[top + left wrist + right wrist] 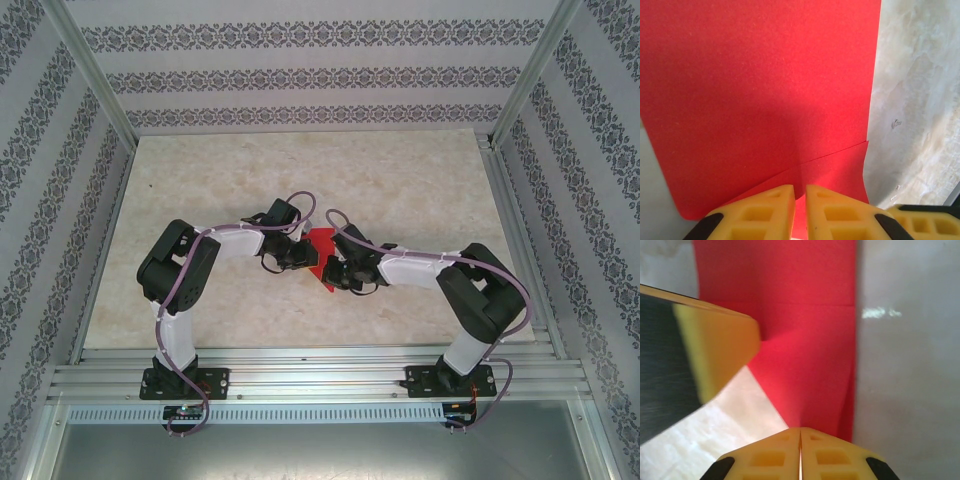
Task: Fold a paper plane with a square sheet of paper (fold left side to right side)
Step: Third fold the triangle at the center of the table.
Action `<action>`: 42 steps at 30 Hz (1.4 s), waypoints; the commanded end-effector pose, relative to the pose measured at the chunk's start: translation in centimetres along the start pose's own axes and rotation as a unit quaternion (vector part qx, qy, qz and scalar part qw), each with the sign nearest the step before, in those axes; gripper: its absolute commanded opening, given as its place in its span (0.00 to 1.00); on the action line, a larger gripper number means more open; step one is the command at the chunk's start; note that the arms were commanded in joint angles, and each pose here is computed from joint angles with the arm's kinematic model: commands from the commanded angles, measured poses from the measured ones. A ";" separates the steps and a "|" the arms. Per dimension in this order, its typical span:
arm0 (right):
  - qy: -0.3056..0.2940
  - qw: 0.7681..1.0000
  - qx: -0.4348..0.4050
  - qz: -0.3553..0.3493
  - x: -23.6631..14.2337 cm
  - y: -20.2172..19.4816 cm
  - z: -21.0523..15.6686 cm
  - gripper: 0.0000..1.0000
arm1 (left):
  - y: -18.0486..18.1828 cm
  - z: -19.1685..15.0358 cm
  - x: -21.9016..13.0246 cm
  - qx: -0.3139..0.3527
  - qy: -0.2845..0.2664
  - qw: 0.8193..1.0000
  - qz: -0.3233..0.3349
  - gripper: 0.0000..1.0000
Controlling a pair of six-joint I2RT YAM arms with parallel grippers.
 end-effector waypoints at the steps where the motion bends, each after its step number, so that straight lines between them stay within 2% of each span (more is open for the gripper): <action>1: 0.001 1.000 0.005 -0.020 0.7 -1.4 -0.4 0.09 | 1.8 -1.6 0.8 -0.015 0.035 0.998 0.055 0.18; 13: 0.040 0.994 0.018 -0.098 1.7 -6.2 -2.7 0.08 | 2.0 -0.4 -0.1 -0.001 0.030 0.996 0.087 0.21; 23: 0.044 0.993 0.013 -0.105 2.1 -6.2 -2.6 0.07 | 4.6 1.6 -2.9 -0.006 0.008 0.993 0.114 0.24; 26: 0.044 0.994 0.012 -0.100 2.1 -6.1 -2.5 0.07 | 4.1 2.3 -4.3 0.007 -0.014 0.994 0.110 0.26; 33: 0.043 0.995 0.010 -0.092 2.1 -5.7 -2.4 0.07 | 0.9 1.6 -7.1 0.047 -0.055 0.995 0.061 0.25; 42: 0.042 0.995 0.011 -0.092 2.1 -5.7 -2.4 0.07 | -2.5 -1.2 -4.4 0.059 -0.031 0.998 -0.014 0.20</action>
Point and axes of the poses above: each hand's point on the last joint's axis, 136 mm out from that joint toward the fingers, its own x axis out along the fingers, its own y axis along the line the jaws close on, z = x × y, the point moved 10 cm from there along -x, back along the fingers, and after that the axes turned 15 degrees about x, right-handed, at the moved point
